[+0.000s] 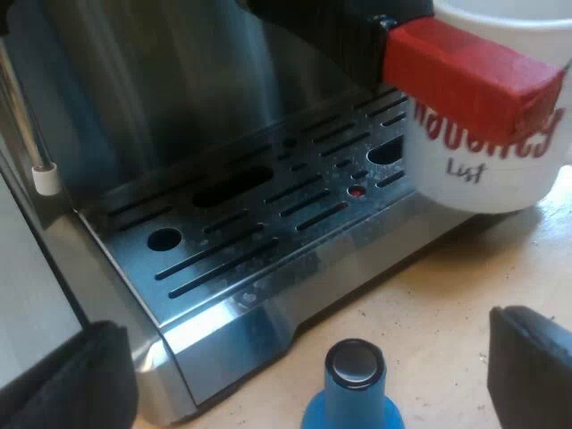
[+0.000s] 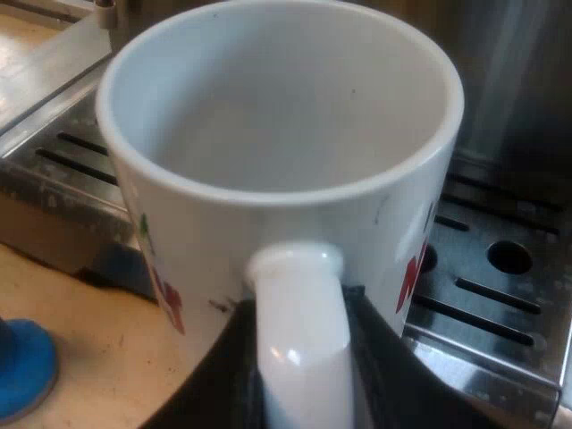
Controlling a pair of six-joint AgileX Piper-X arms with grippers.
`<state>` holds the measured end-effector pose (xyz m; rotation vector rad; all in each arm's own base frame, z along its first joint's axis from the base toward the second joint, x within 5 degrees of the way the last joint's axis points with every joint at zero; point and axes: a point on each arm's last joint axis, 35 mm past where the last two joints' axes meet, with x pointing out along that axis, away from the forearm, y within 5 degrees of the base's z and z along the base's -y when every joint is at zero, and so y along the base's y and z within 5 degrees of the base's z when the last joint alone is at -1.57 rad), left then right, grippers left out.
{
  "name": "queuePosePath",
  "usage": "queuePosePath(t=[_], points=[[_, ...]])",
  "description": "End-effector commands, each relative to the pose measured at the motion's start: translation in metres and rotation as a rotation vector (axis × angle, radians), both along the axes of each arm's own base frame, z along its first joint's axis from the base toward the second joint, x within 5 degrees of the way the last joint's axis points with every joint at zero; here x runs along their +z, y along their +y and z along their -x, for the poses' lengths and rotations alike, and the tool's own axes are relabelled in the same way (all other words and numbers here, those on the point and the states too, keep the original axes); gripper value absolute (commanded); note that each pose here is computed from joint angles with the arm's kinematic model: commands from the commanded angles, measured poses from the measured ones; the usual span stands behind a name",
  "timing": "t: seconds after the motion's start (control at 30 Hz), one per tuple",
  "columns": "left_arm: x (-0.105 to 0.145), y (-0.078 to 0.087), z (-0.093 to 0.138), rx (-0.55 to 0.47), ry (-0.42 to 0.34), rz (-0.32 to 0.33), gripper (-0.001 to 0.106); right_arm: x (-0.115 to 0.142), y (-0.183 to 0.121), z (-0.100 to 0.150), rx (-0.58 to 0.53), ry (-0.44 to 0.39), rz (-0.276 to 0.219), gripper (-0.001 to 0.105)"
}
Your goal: Place mug into machine
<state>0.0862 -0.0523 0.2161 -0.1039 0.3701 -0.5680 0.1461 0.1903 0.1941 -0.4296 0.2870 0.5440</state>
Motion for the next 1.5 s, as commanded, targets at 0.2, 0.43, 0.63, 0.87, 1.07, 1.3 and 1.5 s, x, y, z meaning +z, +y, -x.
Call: queuePosePath(t=[0.2, 0.43, 0.63, 0.87, 1.07, 1.3, 1.5], points=[[0.002, 0.000, -0.001, 0.009, -0.015, 0.006, 0.081, 0.008, 0.021, -0.014, -0.002, -0.045, -0.061, 0.000], [0.002, 0.000, -0.001, 0.007, -0.015, 0.007, 0.081, 0.001, 0.037, -0.024, -0.002, -0.039, -0.052, 0.000], [0.002, -0.001, -0.001, 0.001, -0.014, 0.008, 0.081, -0.005, 0.052, -0.041, -0.021, -0.031, -0.037, 0.000], [0.002, -0.001, -0.001, 0.001, -0.014, 0.008, 0.081, -0.006, 0.066, -0.064, -0.053, -0.036, -0.046, 0.000], [0.002, -0.001, -0.001, 0.001, -0.014, 0.008, 0.081, -0.014, 0.074, -0.069, -0.020, -0.013, -0.037, 0.000], [0.002, -0.001, -0.001, 0.001, -0.014, 0.008, 0.081, -0.016, 0.074, -0.069, -0.033, -0.014, -0.028, 0.013], [0.002, -0.001, -0.001, 0.001, -0.014, 0.008, 0.081, -0.012, 0.073, -0.068, -0.030, -0.018, -0.034, 0.051]])
